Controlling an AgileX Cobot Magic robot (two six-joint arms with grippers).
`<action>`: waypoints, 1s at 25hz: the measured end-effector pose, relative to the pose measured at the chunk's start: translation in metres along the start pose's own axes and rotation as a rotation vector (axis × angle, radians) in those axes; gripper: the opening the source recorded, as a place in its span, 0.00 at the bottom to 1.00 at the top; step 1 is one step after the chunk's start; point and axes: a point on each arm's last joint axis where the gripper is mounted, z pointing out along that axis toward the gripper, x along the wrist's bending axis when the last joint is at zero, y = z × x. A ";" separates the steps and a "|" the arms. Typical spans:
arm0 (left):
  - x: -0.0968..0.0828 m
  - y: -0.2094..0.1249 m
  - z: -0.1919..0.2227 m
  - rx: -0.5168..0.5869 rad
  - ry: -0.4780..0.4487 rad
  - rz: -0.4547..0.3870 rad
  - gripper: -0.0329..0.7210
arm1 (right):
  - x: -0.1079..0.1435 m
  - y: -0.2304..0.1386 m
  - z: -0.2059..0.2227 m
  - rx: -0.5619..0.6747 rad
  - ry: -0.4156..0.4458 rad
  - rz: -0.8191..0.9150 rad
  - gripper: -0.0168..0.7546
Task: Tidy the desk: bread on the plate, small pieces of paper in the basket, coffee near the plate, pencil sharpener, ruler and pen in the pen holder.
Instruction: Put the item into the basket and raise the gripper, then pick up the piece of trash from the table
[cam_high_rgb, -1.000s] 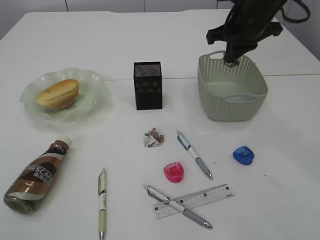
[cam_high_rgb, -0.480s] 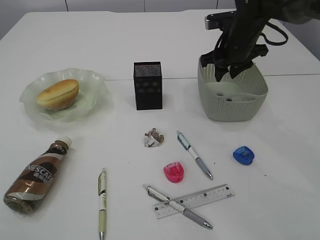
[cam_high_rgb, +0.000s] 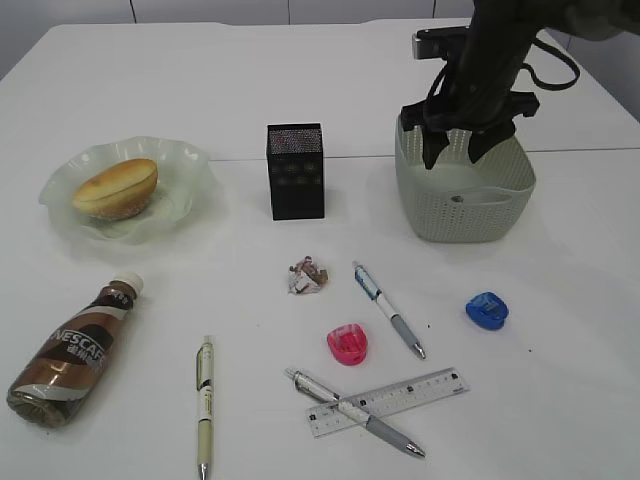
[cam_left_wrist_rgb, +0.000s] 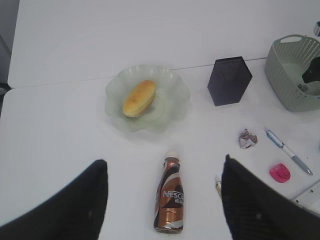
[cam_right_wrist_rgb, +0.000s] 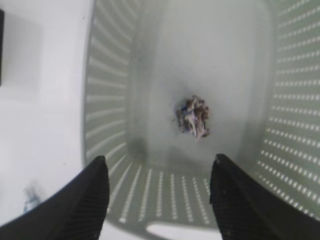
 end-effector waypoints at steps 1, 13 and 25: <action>0.000 0.000 0.000 0.000 -0.002 -0.001 0.73 | 0.002 0.000 -0.005 0.017 0.023 0.012 0.63; -0.001 -0.003 -0.010 -0.026 -0.003 -0.001 0.73 | 0.021 0.000 -0.017 0.046 0.237 0.006 0.63; -0.001 -0.012 -0.032 -0.085 0.008 -0.017 0.73 | 0.158 -0.034 -0.029 0.058 0.209 -0.299 0.63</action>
